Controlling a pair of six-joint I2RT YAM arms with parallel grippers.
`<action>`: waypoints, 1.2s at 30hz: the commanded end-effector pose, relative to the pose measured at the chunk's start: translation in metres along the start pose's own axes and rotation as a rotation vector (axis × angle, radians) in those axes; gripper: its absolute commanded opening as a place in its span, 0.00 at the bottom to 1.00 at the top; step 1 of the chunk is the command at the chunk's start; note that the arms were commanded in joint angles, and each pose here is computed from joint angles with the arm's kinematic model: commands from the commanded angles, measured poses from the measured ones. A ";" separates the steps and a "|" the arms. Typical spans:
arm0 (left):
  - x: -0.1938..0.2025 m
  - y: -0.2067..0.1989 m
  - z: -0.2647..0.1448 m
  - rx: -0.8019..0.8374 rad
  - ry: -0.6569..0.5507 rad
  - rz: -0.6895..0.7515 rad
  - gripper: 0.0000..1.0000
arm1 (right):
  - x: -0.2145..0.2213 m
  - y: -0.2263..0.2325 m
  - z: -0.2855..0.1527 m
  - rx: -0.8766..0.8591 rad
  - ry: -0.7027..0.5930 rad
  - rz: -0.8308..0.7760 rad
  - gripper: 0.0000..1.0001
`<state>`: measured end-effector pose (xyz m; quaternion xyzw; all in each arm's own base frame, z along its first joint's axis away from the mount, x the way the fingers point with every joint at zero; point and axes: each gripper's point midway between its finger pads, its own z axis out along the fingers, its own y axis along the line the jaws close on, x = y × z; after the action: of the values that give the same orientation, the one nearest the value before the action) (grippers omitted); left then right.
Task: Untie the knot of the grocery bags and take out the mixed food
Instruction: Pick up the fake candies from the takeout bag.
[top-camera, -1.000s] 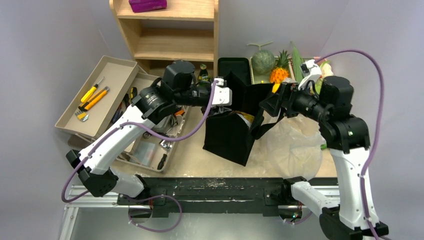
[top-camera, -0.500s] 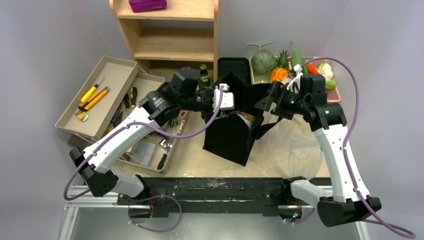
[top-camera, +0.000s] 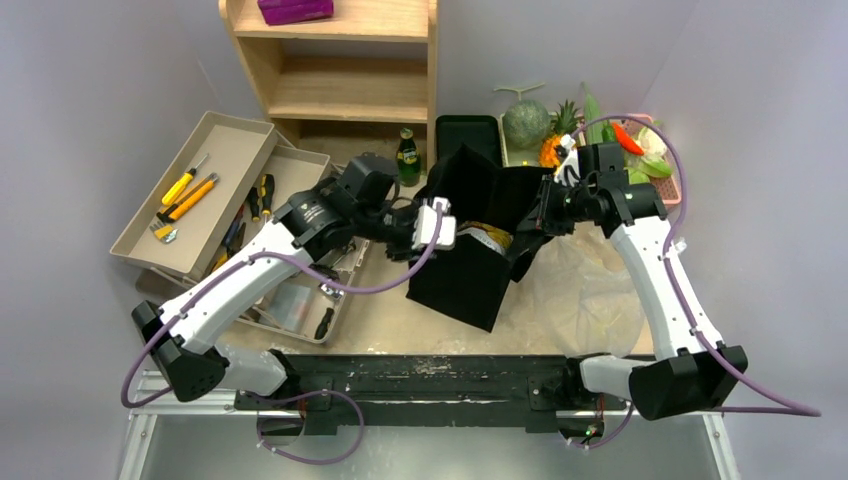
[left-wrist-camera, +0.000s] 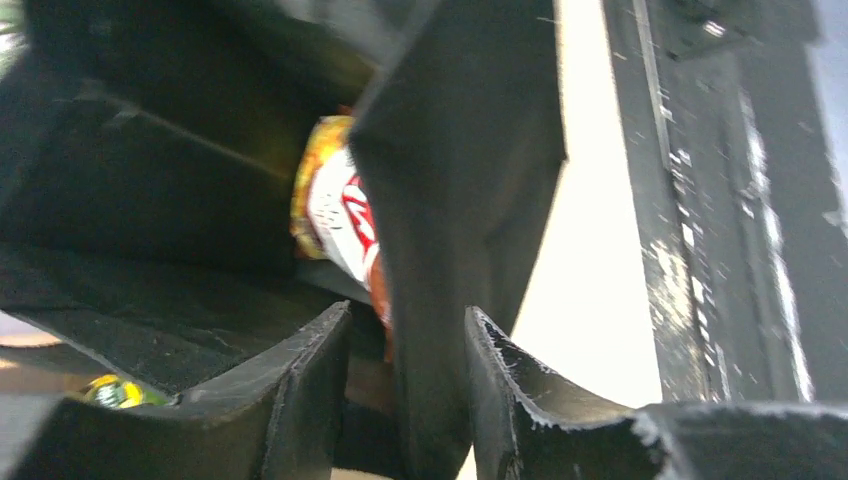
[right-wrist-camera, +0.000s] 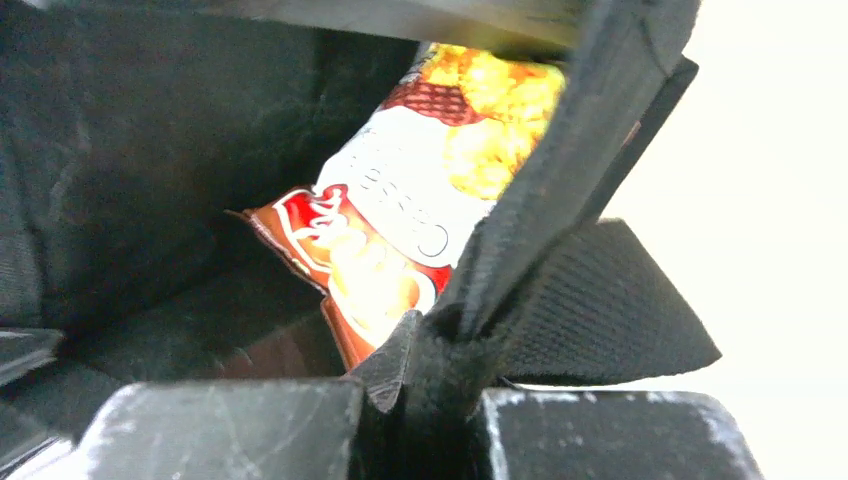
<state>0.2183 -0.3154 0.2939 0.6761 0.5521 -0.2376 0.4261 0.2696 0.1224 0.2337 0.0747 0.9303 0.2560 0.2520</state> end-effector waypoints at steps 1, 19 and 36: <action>-0.003 -0.072 -0.032 0.272 -0.079 0.057 0.42 | -0.039 0.048 -0.055 -0.152 -0.180 -0.310 0.00; -0.094 0.016 -0.025 -0.084 -0.328 0.067 0.51 | -0.051 0.102 -0.121 -0.288 -0.160 -0.624 0.00; 0.089 -0.101 0.035 0.298 0.062 0.264 0.57 | -0.027 0.119 -0.118 -0.357 -0.243 -0.801 0.00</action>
<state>0.1587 -0.3036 0.1942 0.7870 0.4383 -0.2443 0.3590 0.2275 0.1488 0.3395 -0.2494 0.8675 0.2713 0.3341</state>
